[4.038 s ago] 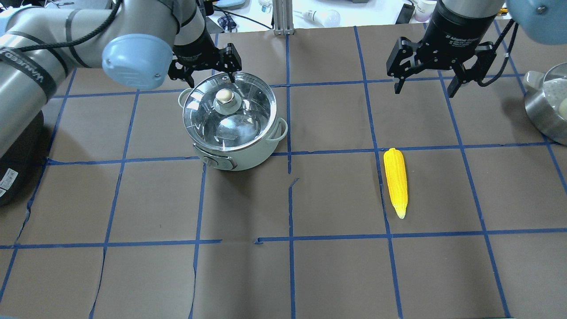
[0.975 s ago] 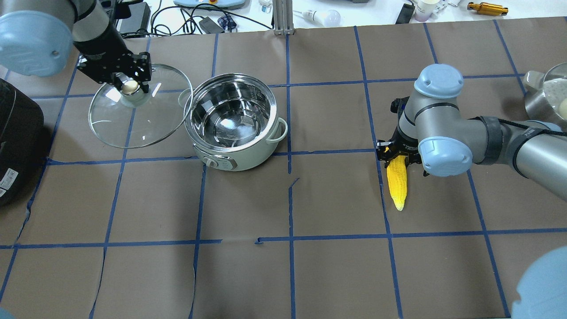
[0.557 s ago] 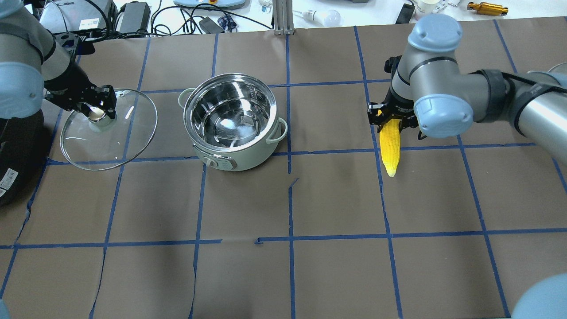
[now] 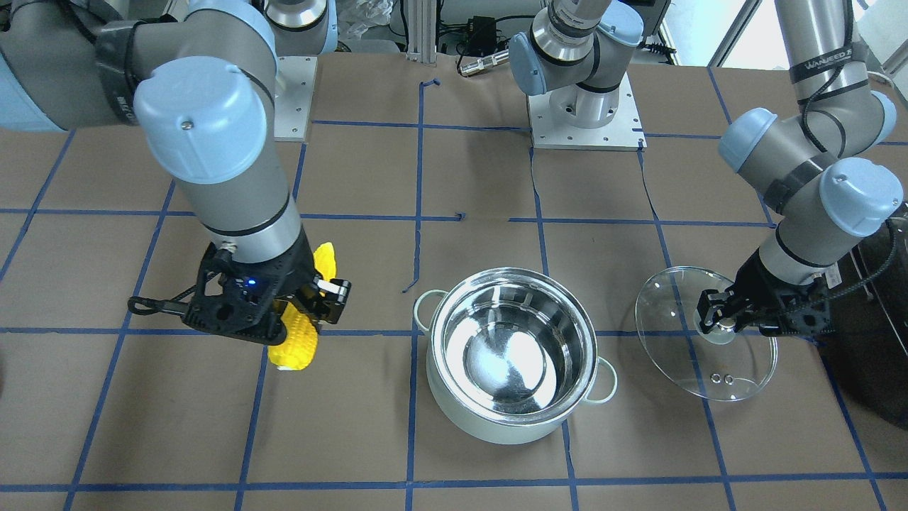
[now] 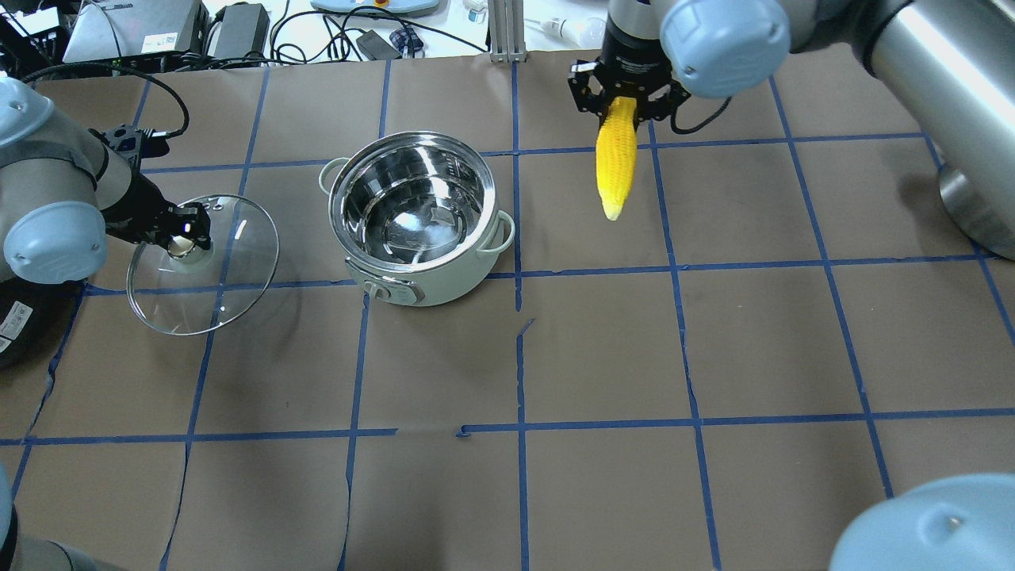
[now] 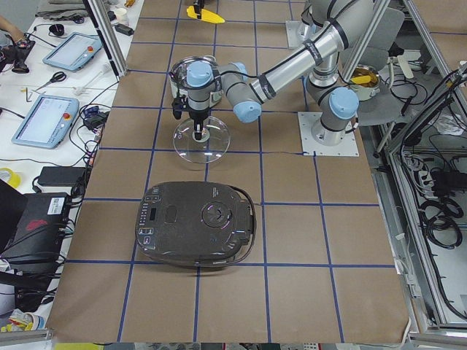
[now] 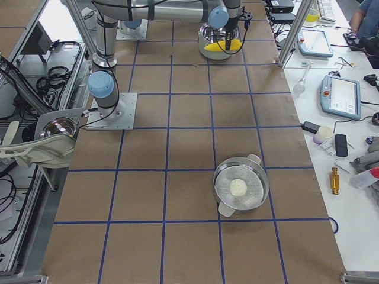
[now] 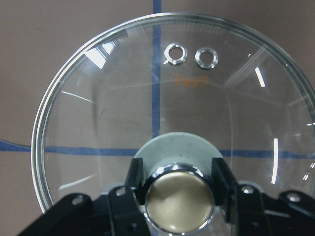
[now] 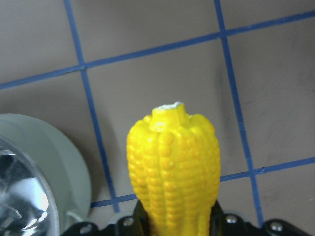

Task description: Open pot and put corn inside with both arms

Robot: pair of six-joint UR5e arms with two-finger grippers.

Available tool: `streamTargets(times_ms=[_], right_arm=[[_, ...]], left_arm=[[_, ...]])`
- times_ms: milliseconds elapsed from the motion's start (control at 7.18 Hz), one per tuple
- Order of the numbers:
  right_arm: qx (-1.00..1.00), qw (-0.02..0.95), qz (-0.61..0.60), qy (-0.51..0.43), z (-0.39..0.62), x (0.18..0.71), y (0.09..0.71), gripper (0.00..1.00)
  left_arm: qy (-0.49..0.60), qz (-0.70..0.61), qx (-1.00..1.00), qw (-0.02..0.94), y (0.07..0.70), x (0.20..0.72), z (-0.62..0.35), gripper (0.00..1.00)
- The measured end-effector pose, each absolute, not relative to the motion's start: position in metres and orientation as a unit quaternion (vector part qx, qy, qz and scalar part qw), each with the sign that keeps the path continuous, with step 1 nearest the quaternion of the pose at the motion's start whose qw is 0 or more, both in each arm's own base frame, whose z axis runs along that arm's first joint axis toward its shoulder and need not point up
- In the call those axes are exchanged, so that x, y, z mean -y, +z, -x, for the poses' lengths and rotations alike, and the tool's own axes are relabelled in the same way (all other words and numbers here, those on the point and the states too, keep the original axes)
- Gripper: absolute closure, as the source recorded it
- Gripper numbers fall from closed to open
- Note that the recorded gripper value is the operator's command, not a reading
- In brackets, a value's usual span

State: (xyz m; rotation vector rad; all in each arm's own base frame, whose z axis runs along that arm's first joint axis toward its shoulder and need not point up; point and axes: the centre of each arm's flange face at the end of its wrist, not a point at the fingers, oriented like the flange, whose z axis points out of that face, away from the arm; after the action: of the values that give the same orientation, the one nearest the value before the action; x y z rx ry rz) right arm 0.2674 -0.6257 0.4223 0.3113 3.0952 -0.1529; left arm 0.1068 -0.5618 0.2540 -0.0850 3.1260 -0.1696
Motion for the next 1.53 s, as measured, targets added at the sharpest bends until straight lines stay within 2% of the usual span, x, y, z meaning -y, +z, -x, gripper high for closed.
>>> streamTargets(times_ms=[139, 278, 557, 696, 835, 975, 1114, 1253, 1532], right_arm=[[-0.993, 0.016, -0.102, -0.055, -0.315, 0.635, 0.420, 1.00], [-0.991, 0.020, -0.116, -0.056, -0.355, 0.643, 0.408, 1.00], [-0.988, 0.029, -0.139, -0.055, -0.412, 0.650, 0.379, 1.00], [-0.989, 0.032, -0.136, -0.056, -0.434, 0.649, 0.367, 0.98], [-0.990, 0.035, -0.127, -0.058, -0.450, 0.646, 0.356, 0.91], [-0.992, 0.035, -0.107, -0.060, -0.465, 0.641, 0.348, 0.87], [-0.994, 0.031, -0.080, -0.062, -0.478, 0.633, 0.344, 0.53], [-0.996, 0.028, -0.052, -0.063, -0.486, 0.627, 0.341, 0.30], [-0.998, 0.018, -0.004, -0.060, -0.491, 0.623, 0.331, 0.00]], left_arm=[[-0.052, 0.027, -0.998, 0.004, 0.242, 0.562, -0.108, 0.90], [-0.048, 0.028, -0.998, 0.002, 0.232, 0.562, -0.109, 0.82], [-0.040, 0.028, -0.999, 0.001, 0.222, 0.563, -0.110, 0.56], [-0.038, 0.027, -0.999, 0.002, 0.221, 0.563, -0.111, 0.38], [-0.036, 0.028, -0.999, 0.007, 0.221, 0.563, -0.112, 0.25], [-0.033, 0.028, -0.999, 0.015, 0.221, 0.562, -0.114, 0.22], [-0.032, 0.029, -0.999, 0.019, 0.222, 0.562, -0.115, 0.22], [-0.033, 0.030, -0.999, 0.021, 0.223, 0.562, -0.114, 0.22], [-0.041, 0.033, -0.998, 0.023, 0.237, 0.561, -0.106, 0.19]])
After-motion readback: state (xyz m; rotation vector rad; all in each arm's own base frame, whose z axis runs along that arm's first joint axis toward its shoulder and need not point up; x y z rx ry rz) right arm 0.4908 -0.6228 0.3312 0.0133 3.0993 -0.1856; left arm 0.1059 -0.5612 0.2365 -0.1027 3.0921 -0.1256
